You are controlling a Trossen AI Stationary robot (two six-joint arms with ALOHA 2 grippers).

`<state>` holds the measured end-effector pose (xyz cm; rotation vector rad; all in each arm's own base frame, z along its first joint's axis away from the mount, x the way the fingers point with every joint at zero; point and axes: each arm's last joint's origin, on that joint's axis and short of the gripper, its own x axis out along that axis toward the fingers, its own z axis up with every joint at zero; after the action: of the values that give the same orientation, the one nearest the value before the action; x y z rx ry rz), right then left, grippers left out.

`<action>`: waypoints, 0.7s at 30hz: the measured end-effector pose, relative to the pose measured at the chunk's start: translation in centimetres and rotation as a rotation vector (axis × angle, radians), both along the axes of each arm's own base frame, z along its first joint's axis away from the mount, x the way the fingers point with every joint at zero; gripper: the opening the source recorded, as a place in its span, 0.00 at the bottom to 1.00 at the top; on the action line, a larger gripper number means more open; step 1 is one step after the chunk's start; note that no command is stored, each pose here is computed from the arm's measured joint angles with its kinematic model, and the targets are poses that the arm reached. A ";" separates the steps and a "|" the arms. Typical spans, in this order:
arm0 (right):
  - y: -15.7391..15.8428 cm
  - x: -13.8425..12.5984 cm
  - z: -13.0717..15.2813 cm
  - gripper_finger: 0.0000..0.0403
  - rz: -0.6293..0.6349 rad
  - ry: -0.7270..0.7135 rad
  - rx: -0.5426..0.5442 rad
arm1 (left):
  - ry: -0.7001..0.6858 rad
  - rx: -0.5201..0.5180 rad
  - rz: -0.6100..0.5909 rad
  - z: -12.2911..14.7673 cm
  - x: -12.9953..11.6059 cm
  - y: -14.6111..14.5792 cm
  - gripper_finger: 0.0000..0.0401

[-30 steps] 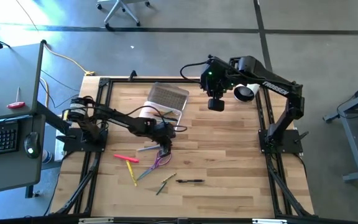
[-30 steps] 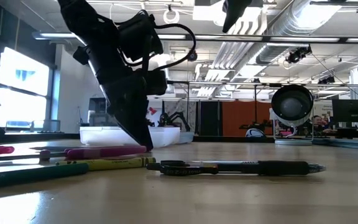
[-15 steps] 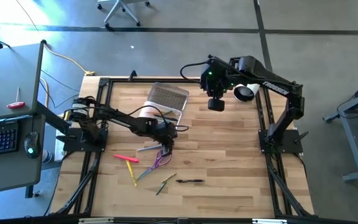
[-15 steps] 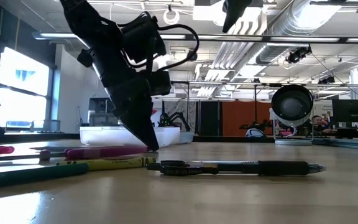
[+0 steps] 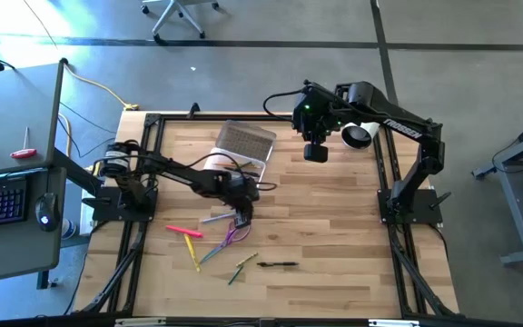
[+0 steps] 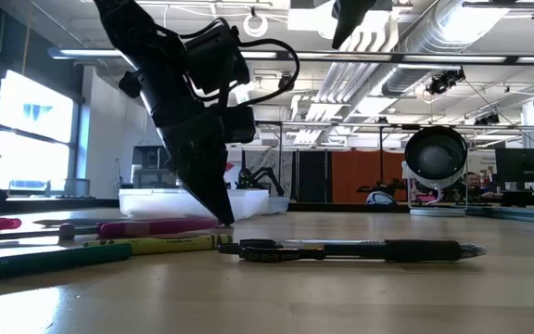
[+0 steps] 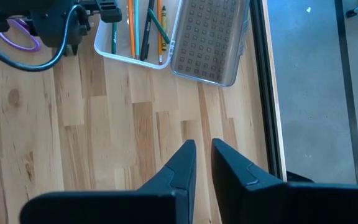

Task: Pick & place school supplies into a supply box
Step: Put the blue pencil into the black supply box

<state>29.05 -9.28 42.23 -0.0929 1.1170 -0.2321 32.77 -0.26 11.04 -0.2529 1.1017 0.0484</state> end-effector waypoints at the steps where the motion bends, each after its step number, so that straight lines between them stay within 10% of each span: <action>1: 0.0 0.0 0.0 0.07 0.000 0.000 0.000 | 0.003 0.003 -0.012 0.2 0.1 0.0 0.27; 21: 0.0 0.0 0.0 0.07 0.000 0.004 0.001 | 0.499 0.008 0.007 7.8 0.3 -0.8 0.30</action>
<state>29.02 -9.28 42.21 -0.0924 1.1206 -0.2313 33.10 -1.01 18.81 -0.2439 1.5962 0.1275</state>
